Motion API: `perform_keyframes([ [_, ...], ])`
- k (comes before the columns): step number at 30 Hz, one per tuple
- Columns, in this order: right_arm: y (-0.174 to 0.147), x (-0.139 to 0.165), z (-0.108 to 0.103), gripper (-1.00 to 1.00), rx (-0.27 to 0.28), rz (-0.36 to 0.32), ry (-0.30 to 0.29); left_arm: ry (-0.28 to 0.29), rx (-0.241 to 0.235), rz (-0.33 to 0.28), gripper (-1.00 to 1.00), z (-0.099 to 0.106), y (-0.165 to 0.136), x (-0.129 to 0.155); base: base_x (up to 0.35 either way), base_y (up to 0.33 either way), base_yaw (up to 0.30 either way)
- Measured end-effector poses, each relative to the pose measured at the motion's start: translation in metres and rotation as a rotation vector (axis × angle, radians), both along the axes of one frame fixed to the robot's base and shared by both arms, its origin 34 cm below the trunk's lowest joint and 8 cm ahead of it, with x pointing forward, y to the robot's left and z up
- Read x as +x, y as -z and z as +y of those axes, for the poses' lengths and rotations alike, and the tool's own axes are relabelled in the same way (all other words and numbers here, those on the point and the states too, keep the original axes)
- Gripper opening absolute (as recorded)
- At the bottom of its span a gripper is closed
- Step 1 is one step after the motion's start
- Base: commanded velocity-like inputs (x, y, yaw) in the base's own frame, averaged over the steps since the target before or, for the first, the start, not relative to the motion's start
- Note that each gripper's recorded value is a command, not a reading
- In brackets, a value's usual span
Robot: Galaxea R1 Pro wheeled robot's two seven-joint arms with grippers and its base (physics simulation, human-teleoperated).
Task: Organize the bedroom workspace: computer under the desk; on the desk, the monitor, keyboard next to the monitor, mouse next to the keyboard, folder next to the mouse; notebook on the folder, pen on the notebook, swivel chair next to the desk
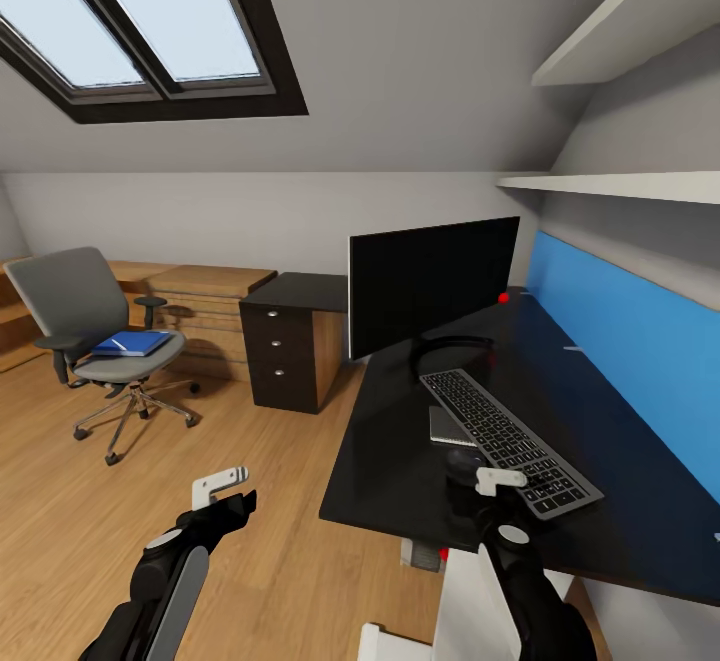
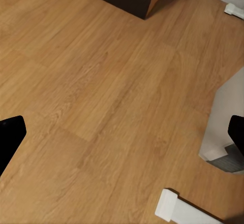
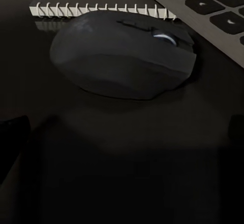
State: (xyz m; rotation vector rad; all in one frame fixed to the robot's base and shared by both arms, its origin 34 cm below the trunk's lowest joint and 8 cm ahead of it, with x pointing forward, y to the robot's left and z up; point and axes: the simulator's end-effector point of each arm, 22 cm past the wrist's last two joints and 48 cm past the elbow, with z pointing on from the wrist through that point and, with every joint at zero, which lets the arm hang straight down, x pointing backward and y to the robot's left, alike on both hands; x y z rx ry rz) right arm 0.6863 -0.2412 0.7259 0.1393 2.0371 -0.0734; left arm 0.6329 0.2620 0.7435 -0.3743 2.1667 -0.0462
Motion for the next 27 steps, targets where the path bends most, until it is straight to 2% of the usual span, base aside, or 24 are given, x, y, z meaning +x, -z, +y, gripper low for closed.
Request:
perform_keyframes([
  [9,-0.0003,0.0000,0.0019,1.00,-0.003,0.000,-0.006,0.000,0.001,0.000,1.00,0.0001,-0.0002,-0.0001,0.133,0.111,0.000],
  [22,-0.0001,0.0000,0.0017,1.00,-0.002,0.001,-0.003,0.000,0.001,0.001,1.00,0.0001,0.0001,-0.0001,0.007,0.005,0.000],
  [27,-0.0003,-0.0005,-0.0021,1.00,-0.007,0.001,0.014,0.000,0.000,0.001,1.00,0.0000,0.0001,-0.0002,0.000,0.000,0.000],
])
